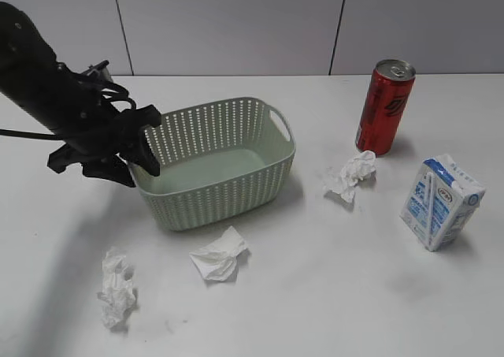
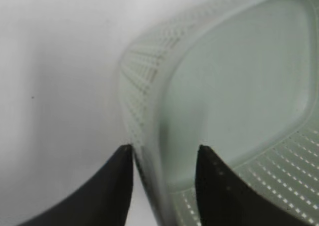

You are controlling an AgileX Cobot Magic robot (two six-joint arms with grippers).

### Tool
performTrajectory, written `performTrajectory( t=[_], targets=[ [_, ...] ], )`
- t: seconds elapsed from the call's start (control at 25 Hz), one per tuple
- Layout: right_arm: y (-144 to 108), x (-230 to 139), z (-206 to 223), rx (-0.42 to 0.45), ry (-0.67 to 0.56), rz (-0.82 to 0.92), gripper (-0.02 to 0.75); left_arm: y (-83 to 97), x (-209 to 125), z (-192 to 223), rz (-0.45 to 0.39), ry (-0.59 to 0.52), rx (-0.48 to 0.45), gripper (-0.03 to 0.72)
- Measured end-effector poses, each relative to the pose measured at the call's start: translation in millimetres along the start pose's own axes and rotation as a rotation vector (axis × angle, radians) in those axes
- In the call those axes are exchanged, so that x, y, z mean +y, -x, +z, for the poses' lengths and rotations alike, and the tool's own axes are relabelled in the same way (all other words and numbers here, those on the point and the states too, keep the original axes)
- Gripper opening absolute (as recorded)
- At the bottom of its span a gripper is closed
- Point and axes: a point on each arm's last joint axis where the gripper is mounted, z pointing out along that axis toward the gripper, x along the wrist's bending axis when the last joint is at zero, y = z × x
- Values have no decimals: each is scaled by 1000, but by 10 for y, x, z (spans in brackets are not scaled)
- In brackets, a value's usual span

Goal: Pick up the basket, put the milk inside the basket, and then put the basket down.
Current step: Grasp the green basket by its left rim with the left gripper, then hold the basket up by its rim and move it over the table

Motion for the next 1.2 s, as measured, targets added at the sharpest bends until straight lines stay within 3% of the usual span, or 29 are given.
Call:
performTrajectory(
  t=[0.16, 0.32, 0.64, 0.84, 0.96, 1.2],
  targets=[
    [0, 0, 0, 0, 0, 0, 526, 4, 5, 9, -14, 3, -9, 109],
    [0, 0, 0, 0, 0, 0, 526, 9, -6, 19, -11, -7, -12, -8],
    [-1, 0, 0, 1, 0, 1, 526, 24, 10, -18, -11, 18, -16, -14],
    [-1, 0, 0, 1, 0, 1, 526, 123, 44, -181, 32, 38, -20, -14],
    [-1, 0, 0, 1, 0, 1, 526, 214, 106, -320, 86, 18, 9, -14],
    [-1, 0, 0, 1, 0, 1, 526, 301, 197, -600, 188, -50, 153, -14]
  ],
)
